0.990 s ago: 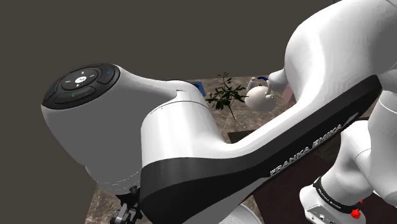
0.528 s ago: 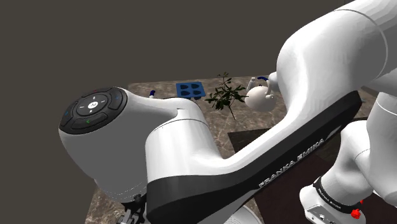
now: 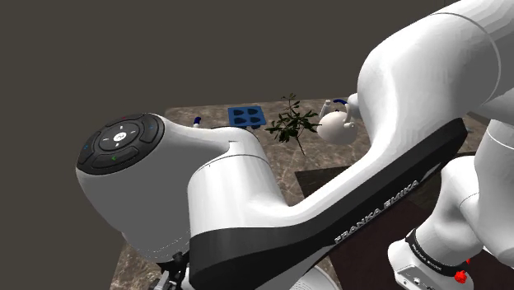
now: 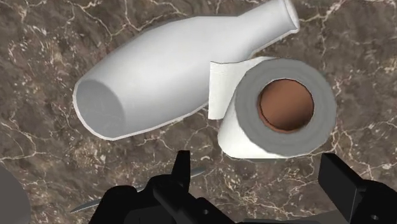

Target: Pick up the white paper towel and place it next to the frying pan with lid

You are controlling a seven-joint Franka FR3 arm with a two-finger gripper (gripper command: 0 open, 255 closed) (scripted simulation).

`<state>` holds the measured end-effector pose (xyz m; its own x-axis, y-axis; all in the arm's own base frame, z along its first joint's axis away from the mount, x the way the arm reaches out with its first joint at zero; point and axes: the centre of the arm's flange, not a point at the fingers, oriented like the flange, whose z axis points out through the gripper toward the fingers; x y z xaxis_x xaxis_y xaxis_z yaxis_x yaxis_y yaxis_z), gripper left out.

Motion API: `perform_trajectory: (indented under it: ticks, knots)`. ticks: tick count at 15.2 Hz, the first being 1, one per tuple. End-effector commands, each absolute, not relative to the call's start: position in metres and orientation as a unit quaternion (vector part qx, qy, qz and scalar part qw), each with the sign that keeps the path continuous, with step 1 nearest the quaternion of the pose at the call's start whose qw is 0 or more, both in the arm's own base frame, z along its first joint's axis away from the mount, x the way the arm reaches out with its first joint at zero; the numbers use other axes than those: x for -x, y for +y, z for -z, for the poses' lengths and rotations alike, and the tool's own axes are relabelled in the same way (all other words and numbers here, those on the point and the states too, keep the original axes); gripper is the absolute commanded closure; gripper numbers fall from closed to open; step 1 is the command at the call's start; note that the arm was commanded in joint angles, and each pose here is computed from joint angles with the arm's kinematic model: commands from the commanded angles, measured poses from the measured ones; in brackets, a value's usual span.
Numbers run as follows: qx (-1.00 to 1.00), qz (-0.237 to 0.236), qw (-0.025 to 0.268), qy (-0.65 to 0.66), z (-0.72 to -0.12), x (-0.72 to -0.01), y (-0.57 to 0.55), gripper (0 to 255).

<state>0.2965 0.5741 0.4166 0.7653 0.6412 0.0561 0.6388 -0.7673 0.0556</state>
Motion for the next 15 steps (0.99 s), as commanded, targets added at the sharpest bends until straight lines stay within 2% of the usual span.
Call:
perform_trajectory:
  ticks: [1,3,7,15]
  knots:
    - [-0.939,-0.036,0.017,0.341,-0.417,-0.296,0.574,0]
    - [-0.939,-0.036,0.017,0.341,-0.417,-0.296,0.574,0]
    - [-0.939,-0.036,0.017,0.341,-0.466,-0.293,0.574,0]
    - [-0.939,-0.036,0.017,0.341,-0.466,-0.293,0.574,0]
